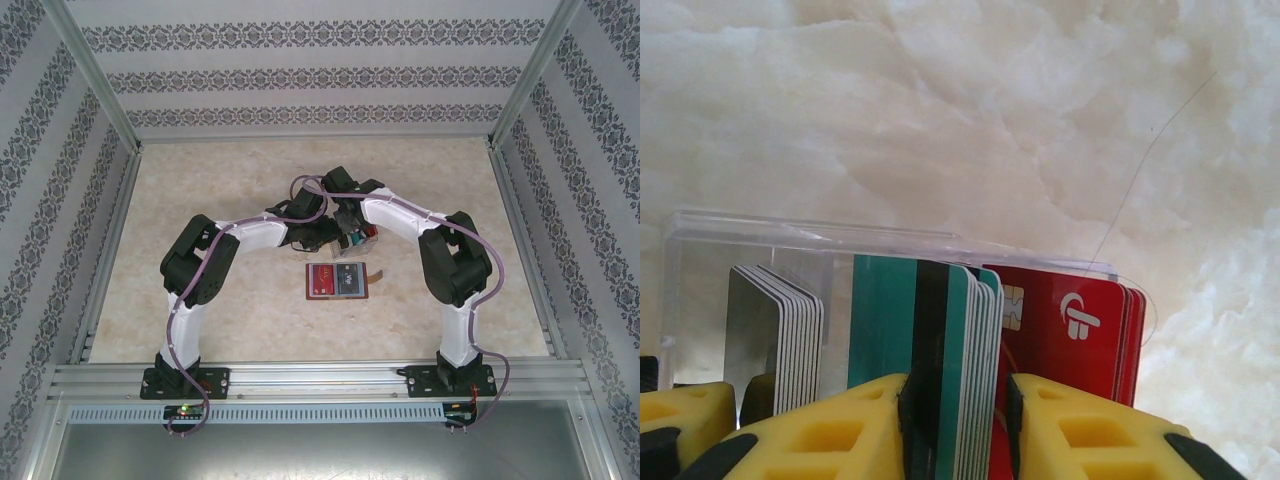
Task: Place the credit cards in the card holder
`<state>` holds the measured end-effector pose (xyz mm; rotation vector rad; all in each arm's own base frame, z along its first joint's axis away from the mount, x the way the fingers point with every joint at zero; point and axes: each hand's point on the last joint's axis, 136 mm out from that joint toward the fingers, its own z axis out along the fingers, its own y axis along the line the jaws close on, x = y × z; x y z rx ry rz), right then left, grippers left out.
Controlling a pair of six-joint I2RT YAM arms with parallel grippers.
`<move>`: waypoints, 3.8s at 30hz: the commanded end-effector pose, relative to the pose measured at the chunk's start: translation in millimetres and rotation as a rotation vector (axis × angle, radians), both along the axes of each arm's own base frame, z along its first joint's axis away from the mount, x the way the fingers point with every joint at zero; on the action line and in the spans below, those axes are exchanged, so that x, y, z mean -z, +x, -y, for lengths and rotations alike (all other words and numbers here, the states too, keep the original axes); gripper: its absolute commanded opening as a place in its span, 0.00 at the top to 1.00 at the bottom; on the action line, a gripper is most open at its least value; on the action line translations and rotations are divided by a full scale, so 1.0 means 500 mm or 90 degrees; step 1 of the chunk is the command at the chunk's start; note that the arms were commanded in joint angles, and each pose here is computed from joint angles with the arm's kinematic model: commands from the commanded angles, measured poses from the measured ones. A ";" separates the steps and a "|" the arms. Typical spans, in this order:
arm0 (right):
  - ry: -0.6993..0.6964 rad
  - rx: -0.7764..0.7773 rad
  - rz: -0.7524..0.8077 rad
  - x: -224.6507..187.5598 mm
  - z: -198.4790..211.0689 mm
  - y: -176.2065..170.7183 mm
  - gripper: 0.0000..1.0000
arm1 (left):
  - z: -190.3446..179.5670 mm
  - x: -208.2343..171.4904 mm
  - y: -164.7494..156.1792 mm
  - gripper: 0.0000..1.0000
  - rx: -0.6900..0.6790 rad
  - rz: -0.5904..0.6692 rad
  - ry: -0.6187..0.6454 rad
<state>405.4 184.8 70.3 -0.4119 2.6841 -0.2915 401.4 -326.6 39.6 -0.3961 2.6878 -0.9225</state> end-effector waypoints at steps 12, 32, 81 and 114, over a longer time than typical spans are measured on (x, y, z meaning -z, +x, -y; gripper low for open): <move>-0.025 0.008 0.034 -0.045 0.022 -0.001 0.74 | -0.007 -0.010 -0.011 0.64 0.000 -0.009 -0.002; 0.014 0.013 0.049 -0.077 0.019 -0.014 0.94 | -0.007 -0.012 -0.011 0.64 0.000 -0.009 -0.002; 0.938 0.127 0.066 -0.349 0.013 -0.082 1.00 | 0.091 -0.433 -0.006 0.72 0.181 0.195 -0.451; 0.675 0.119 -0.030 -0.126 0.034 -0.235 1.00 | -0.057 -0.182 -0.101 0.47 0.074 0.067 -0.141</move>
